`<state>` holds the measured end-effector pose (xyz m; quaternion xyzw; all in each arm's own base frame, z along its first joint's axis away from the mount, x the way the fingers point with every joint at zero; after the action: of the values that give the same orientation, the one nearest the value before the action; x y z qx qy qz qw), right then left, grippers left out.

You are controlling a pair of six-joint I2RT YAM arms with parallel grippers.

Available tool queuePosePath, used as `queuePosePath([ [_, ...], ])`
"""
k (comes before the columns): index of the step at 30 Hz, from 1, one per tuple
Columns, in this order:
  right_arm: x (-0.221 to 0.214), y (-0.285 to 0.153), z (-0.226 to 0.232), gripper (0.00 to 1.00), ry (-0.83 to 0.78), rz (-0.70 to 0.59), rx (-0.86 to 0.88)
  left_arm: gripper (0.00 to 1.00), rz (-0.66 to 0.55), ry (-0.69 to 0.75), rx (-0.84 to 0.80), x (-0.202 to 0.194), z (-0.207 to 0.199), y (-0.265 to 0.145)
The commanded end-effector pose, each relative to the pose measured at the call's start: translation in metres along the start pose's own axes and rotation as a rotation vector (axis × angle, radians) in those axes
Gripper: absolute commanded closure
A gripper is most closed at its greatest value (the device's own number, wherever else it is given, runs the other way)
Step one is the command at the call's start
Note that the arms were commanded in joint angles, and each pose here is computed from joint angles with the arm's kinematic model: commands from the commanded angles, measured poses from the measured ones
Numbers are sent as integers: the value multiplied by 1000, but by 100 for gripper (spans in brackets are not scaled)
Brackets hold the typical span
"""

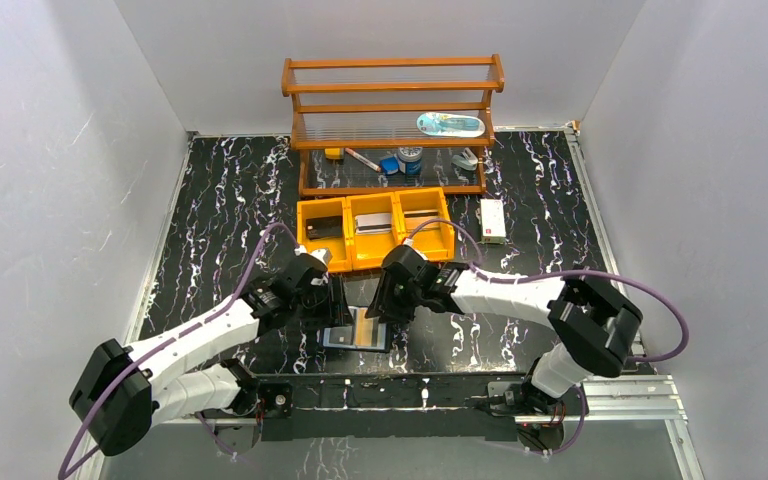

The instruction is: Take the credit cards out of the card holder

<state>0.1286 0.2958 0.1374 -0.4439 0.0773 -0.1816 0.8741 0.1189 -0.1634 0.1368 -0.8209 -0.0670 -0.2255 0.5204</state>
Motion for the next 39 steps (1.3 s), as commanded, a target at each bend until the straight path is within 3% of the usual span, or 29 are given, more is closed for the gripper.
queuePosePath([
  [1,-4,4,6,55,-7,57,47,48,-39,21,-91,14,-13,-7],
  [15,-2,17,-22,57,37,49,-56,46,-14,42,-224,22,-27,7],
  [25,-2,23,-38,60,90,34,-109,46,52,41,-166,23,-20,20],
  [29,-3,28,-47,67,113,58,-146,46,79,55,-131,16,-10,28],
  [33,-3,33,-51,70,123,86,-142,46,60,63,-234,13,-15,30],
  [39,-3,38,-62,70,174,132,-127,47,113,24,-176,2,-6,39],
])
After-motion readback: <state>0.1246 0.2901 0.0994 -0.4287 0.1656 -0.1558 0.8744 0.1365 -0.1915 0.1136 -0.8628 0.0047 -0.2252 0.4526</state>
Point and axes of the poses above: each gripper's point midway between its finger pads, its own y axis out along the fingers, its own z axis along the line the jaws close on, x = y × z, the point moved 9 cm from there along -y, back along the fingers, and after that the axes turned 13 degrees about y, right-handed, at the moved point
